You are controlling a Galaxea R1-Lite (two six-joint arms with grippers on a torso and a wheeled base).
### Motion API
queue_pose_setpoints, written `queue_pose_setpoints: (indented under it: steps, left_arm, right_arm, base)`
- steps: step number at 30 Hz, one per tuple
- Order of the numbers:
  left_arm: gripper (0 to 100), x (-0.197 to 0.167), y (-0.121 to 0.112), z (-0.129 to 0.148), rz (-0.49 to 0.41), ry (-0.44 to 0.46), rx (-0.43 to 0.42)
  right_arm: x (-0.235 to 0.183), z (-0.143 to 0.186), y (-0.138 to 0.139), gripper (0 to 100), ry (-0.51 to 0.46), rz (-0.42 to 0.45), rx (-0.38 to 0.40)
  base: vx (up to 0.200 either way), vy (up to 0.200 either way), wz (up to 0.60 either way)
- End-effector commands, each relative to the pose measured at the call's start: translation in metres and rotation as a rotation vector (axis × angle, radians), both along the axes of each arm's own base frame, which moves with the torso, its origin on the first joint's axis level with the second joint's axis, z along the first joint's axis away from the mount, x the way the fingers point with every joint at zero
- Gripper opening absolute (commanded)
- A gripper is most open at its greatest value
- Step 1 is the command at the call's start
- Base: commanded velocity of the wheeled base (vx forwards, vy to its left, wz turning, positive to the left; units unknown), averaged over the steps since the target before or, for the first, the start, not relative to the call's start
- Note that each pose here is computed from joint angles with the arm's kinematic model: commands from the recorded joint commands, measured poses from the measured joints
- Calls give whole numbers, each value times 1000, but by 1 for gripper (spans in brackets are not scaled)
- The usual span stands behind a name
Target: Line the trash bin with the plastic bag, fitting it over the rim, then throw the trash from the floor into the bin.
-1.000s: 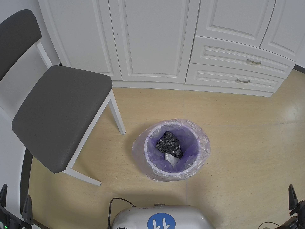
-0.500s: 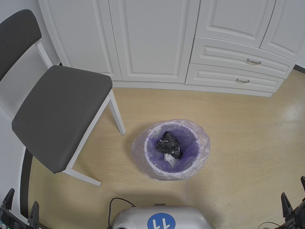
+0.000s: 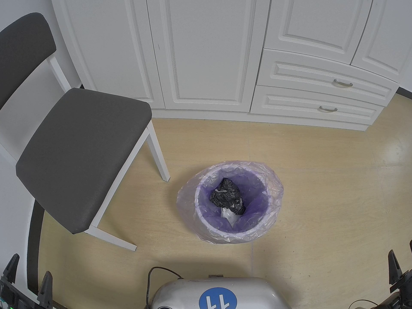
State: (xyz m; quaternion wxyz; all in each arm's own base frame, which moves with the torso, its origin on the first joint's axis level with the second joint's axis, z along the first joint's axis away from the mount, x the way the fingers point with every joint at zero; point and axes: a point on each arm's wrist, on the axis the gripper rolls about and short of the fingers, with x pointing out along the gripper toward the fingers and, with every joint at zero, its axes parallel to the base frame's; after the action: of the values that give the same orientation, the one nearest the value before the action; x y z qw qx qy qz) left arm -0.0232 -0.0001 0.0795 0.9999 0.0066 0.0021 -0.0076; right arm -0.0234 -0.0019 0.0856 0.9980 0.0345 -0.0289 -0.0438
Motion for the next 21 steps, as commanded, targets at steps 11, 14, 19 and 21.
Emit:
queue_pose_setpoints:
  steps: [11, 14, 19, 21]
  left_arm:
    - [100, 0, 0, -4, 0, 3, 1]
    - [100, 0, 0, -4, 1, 3, -6]
    - [100, 0, 0, -4, 3, 3, -6]
    - [100, 0, 0, -4, 4, 3, -4]
  right_arm:
    - [1, -9, 2, 100, 54, 99, -97]
    - [1, -10, 2, 100, 55, 99, -43]
    - [1, -10, 2, 100, 55, 93, -46]
    - [1, -10, 2, 100, 55, 93, -46]
  base:
    - [0, 0, 0]
    - [0, 0, 0]
    - [0, 0, 0]
    - [0, 0, 0]
